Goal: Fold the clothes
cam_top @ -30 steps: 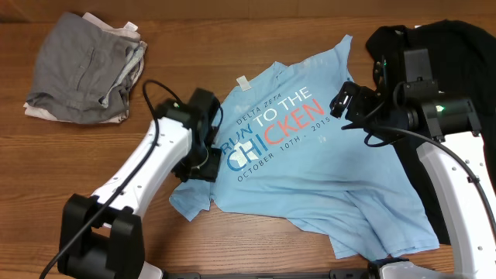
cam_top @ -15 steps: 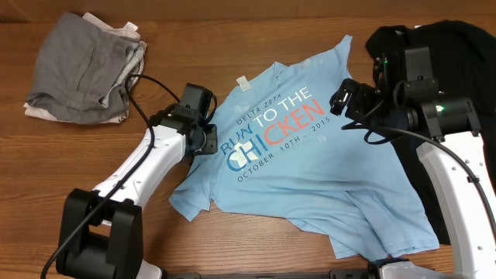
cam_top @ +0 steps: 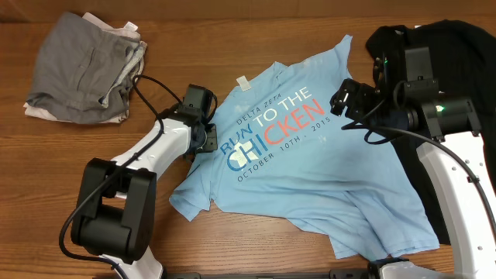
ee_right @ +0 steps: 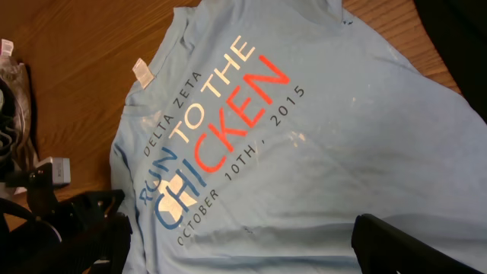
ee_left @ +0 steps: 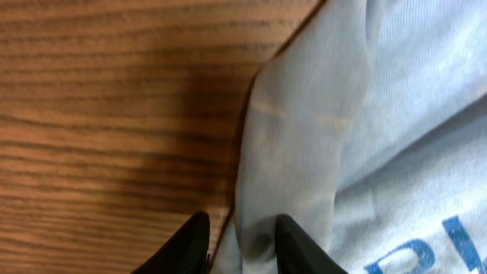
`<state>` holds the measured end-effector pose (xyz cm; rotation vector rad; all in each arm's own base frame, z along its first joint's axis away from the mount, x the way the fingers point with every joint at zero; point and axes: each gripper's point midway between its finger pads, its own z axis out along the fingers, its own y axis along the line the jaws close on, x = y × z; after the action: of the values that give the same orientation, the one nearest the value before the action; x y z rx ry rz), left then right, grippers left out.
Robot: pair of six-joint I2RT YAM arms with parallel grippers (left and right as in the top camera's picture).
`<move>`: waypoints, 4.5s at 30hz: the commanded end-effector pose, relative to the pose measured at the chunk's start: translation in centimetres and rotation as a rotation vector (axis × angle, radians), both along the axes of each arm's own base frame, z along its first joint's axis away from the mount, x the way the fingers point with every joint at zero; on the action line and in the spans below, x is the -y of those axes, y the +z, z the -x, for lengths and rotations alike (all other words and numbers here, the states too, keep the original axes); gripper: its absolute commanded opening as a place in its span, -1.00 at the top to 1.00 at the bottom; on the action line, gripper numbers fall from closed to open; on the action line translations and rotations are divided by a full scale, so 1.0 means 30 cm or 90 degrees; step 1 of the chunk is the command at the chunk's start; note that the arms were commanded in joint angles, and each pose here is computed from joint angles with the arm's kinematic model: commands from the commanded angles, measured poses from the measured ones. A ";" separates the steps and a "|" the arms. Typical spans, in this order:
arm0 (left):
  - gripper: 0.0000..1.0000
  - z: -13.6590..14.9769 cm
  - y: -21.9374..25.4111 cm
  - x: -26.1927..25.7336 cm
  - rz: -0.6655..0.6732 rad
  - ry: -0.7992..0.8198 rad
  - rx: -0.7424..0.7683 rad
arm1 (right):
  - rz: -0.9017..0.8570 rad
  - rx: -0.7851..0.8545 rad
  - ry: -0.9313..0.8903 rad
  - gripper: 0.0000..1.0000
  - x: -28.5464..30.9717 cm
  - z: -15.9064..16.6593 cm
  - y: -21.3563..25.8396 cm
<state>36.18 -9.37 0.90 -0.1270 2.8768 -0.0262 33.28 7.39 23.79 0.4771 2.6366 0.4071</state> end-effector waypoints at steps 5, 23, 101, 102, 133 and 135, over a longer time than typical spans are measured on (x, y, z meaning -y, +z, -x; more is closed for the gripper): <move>0.43 -0.026 -0.007 0.000 0.001 -0.006 0.016 | 0.005 0.008 -0.003 -0.93 0.007 -0.009 0.004; 0.92 -0.038 -0.001 -0.083 -0.032 0.036 -0.021 | 0.005 0.007 -0.003 -0.84 0.007 -0.009 0.004; 0.89 -0.216 0.920 -0.335 -0.031 0.142 0.146 | -0.085 0.014 -0.054 -0.48 0.188 -0.331 -0.559; 0.89 -0.216 0.920 -0.335 -0.031 0.142 0.146 | -0.077 0.012 -0.042 -0.58 0.189 -0.340 -0.521; 0.79 -0.247 0.937 -0.335 -0.027 0.143 0.174 | 0.017 -0.376 0.329 -0.67 -0.471 0.423 -0.608; 0.80 -0.246 0.935 -0.335 -0.027 0.143 0.173 | 0.017 -0.377 0.327 -0.65 -0.466 0.433 -0.636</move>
<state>43.45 0.39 28.09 -0.3998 2.6009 0.0529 20.83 21.71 5.39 -0.1717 3.3265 0.4392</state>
